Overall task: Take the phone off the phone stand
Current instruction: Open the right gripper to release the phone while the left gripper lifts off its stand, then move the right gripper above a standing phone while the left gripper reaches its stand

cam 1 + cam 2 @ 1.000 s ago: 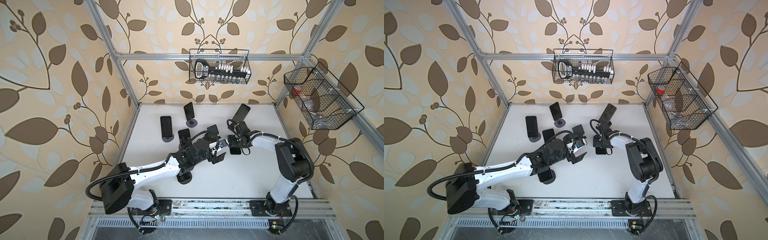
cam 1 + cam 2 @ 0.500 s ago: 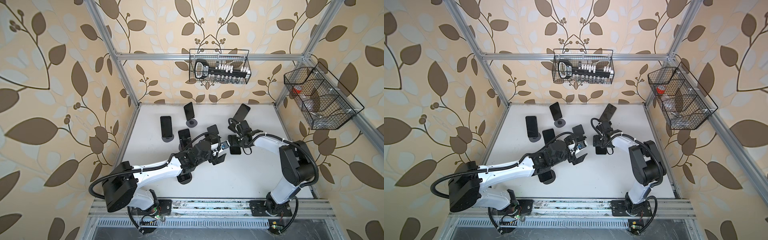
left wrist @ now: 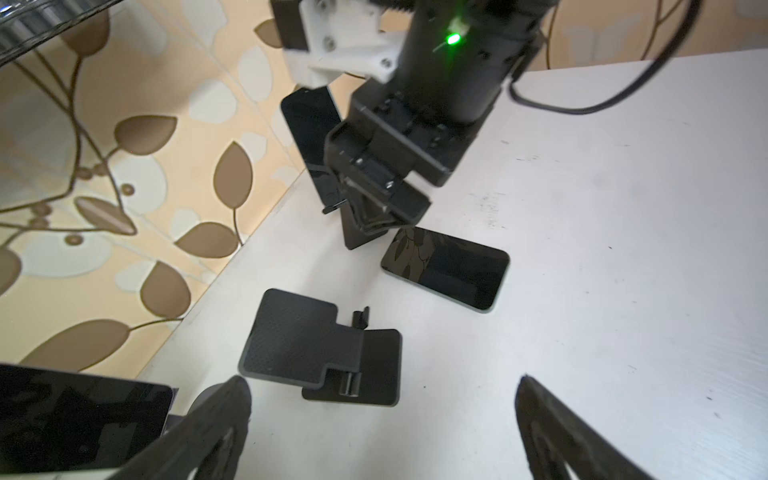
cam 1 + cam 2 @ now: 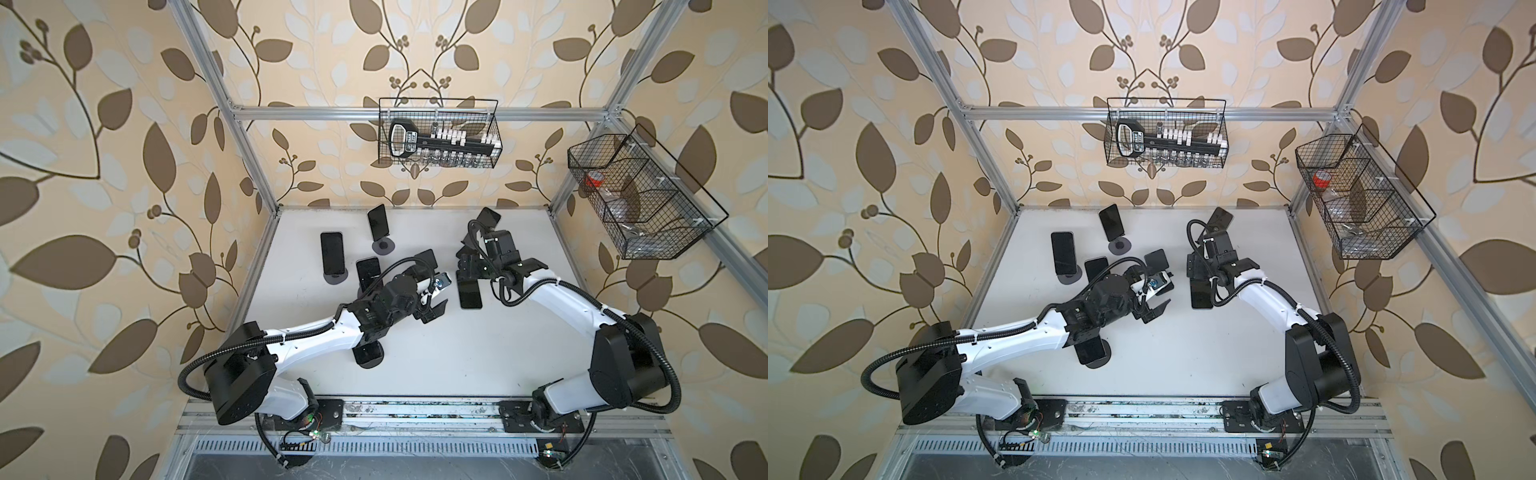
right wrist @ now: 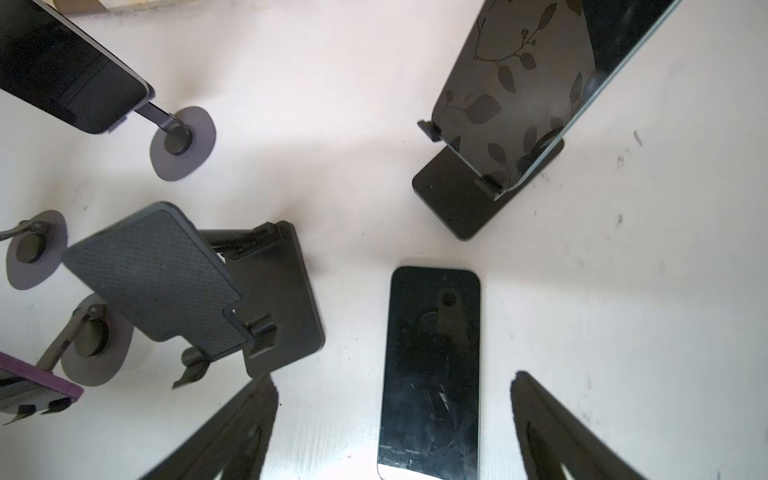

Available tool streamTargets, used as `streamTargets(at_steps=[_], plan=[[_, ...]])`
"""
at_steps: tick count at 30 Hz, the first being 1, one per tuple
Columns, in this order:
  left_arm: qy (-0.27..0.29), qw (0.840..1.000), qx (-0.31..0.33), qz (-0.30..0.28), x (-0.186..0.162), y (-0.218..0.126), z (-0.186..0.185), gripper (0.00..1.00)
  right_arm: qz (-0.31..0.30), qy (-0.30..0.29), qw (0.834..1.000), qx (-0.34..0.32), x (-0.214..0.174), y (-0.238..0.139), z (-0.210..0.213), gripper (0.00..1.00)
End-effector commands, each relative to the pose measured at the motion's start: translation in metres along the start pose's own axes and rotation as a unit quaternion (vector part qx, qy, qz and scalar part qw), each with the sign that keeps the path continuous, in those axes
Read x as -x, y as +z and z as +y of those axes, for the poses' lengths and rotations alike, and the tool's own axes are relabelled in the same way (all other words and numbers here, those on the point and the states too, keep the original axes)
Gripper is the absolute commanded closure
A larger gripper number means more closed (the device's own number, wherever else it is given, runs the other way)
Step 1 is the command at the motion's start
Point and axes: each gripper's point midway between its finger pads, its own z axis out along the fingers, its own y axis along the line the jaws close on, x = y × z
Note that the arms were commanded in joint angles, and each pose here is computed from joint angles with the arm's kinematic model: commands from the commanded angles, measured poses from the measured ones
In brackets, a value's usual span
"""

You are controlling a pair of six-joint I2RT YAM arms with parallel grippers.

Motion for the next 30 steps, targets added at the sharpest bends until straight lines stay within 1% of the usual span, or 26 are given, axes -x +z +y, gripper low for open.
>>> streamTargets(at_steps=[1,4,7,11,13,16,18,23,25,26,30], plan=[[-0.063,0.995,0.044,-0.055,0.039,-0.019,0.047,0.01,-0.059,-0.01,0.998,0.008,0.042,-0.015,0.011,0.12],[-0.092,0.991,0.038,-0.084,0.049,-0.032,0.066,0.01,-0.081,-0.015,0.997,0.01,0.057,-0.021,0.018,0.12],[-0.113,0.987,0.05,-0.1,0.051,-0.04,0.085,0.01,-0.092,-0.014,0.995,0.017,0.066,-0.027,0.025,0.13],[-0.105,0.986,0.062,-0.109,0.056,-0.051,0.096,0.01,-0.102,-0.019,0.994,0.031,0.069,-0.033,0.039,0.13],[-0.11,0.984,0.069,-0.123,0.06,-0.058,0.103,0.01,-0.106,-0.024,0.994,0.03,0.068,-0.033,0.046,0.13],[-0.148,0.976,0.072,-0.144,0.061,-0.065,0.12,0.01,-0.107,-0.03,0.993,0.031,0.07,-0.03,0.054,0.13],[-0.16,0.974,0.069,-0.148,0.061,-0.066,0.126,0.01,-0.107,-0.031,0.993,0.027,0.072,-0.028,0.057,0.12],[-0.171,0.973,0.063,-0.139,0.054,-0.059,0.124,0.01,-0.095,-0.022,0.995,-0.028,0.077,-0.02,0.042,0.11],[-0.169,0.974,0.062,-0.138,0.055,-0.059,0.125,0.01,-0.102,-0.019,0.994,-0.046,0.081,-0.019,0.037,0.1],[-0.167,0.975,0.064,-0.136,0.054,-0.059,0.126,0.01,-0.11,-0.007,0.992,-0.064,0.084,-0.019,0.031,0.1],[-0.177,0.975,0.084,-0.106,0.04,-0.052,0.133,0.01,-0.122,0.012,0.987,-0.103,0.096,-0.02,0.021,0.09]])
